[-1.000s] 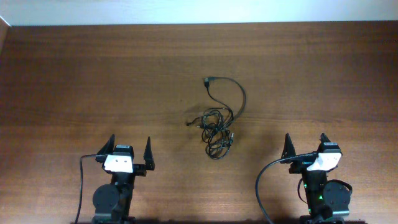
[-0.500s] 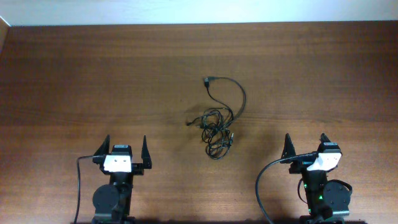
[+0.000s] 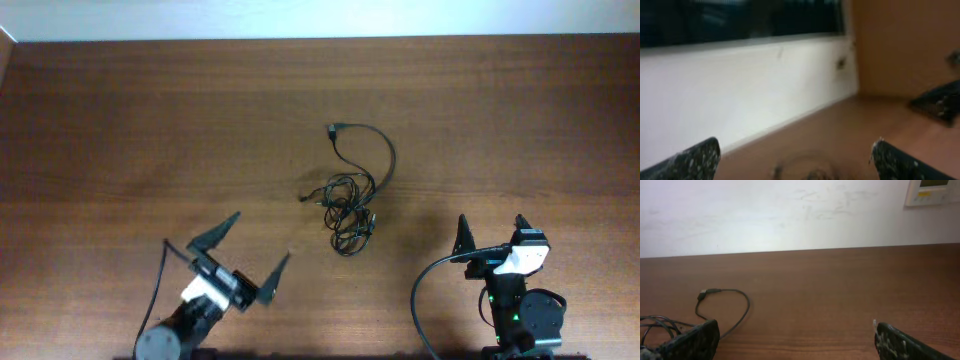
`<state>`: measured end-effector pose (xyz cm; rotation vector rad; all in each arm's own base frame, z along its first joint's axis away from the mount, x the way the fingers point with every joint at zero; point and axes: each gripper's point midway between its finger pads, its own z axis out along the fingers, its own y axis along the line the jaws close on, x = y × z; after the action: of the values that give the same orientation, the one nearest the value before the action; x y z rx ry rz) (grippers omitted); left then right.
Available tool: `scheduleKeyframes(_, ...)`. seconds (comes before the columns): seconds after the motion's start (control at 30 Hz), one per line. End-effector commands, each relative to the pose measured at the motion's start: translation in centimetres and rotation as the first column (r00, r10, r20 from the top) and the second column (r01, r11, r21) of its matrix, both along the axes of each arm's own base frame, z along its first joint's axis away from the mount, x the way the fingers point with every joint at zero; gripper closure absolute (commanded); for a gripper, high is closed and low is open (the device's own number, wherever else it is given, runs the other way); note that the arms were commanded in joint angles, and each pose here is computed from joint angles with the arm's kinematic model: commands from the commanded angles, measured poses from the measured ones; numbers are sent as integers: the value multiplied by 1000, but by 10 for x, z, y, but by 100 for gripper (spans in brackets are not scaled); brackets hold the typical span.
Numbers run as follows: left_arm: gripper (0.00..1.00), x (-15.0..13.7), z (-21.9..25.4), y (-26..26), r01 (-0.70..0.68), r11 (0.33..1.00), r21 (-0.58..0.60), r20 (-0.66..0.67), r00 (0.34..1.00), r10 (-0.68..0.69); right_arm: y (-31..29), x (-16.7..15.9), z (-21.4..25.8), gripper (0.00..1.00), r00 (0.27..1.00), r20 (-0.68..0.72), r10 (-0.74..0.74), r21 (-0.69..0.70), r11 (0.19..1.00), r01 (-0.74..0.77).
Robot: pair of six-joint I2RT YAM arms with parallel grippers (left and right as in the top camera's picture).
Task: Untangle cables
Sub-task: 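Raise the left arm and swing its gripper toward the cable bundle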
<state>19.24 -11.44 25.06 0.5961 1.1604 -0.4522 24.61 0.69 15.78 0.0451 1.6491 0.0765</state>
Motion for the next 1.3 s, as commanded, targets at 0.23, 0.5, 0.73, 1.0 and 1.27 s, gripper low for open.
scheduleKeyframes(0.23,1,-25,122,8,-14,995,-96,22,1000,16,-1,0,-3,2,1000,-4,-2,3,1000,2)
scheduleKeyframes(0.5,1,9,146,-1,10,999,35,-368,930,4,-1,0,-3,2,1000,-4,-2,3,1000,2)
scheduleKeyframes(0.73,1,18,118,-24,191,981,-22,-591,789,-167,-1,0,-3,2,1000,-4,-2,3,1000,2)
scheduleKeyframes(1.0,1,61,95,-1,-16,1000,7,-797,604,15,-1,0,-3,2,1000,-4,-2,3,1000,2)
scheduleKeyframes(1.27,1,74,59,10,-60,978,202,-903,376,209,-1,0,-3,2,1000,-4,-2,3,1000,2)
